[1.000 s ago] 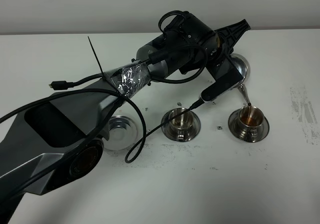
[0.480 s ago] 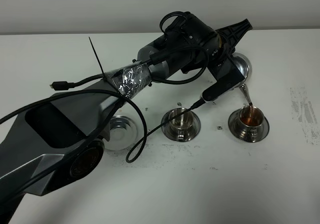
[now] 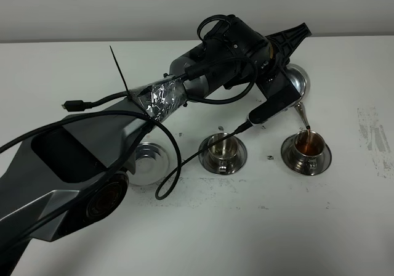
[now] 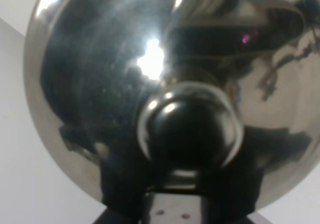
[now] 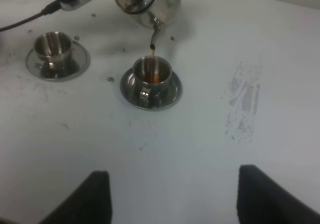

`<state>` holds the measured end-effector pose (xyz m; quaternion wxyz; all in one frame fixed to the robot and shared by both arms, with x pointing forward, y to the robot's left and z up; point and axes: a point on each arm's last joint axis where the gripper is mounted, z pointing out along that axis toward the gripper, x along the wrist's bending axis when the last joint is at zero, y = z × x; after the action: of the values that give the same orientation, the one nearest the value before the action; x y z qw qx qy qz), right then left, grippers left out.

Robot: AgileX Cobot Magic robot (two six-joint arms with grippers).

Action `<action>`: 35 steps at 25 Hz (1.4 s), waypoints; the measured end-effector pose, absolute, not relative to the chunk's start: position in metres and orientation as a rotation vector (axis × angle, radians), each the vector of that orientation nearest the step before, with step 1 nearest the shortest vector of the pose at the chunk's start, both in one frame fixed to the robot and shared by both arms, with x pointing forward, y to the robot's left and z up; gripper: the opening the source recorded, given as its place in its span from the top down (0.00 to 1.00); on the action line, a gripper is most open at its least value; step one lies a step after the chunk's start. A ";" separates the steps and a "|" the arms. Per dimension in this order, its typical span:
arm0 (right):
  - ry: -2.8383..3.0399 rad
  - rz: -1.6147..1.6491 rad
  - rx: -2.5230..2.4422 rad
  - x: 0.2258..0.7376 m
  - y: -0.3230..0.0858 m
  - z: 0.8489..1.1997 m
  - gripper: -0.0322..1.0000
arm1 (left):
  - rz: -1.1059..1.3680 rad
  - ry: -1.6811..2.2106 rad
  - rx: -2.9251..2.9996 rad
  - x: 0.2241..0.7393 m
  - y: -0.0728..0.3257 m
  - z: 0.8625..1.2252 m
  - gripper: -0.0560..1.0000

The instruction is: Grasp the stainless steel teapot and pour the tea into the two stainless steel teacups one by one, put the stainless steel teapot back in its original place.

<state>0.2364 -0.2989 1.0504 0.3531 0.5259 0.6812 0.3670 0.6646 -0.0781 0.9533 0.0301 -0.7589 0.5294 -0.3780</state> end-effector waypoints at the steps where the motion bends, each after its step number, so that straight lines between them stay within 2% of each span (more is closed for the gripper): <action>1: 1.762 0.949 1.360 0.236 -0.299 1.050 0.47 | -1.169 1.632 -2.339 0.665 -0.078 0.953 0.78; 35: 1.762 0.949 1.360 0.236 -0.299 1.050 0.47 | -1.204 1.637 -2.327 0.664 -0.081 0.955 0.78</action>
<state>0.2364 -0.2989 1.0504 0.3531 0.5259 0.6812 0.3670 0.6642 -0.0812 0.9549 0.0264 -0.7530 0.5297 -0.3895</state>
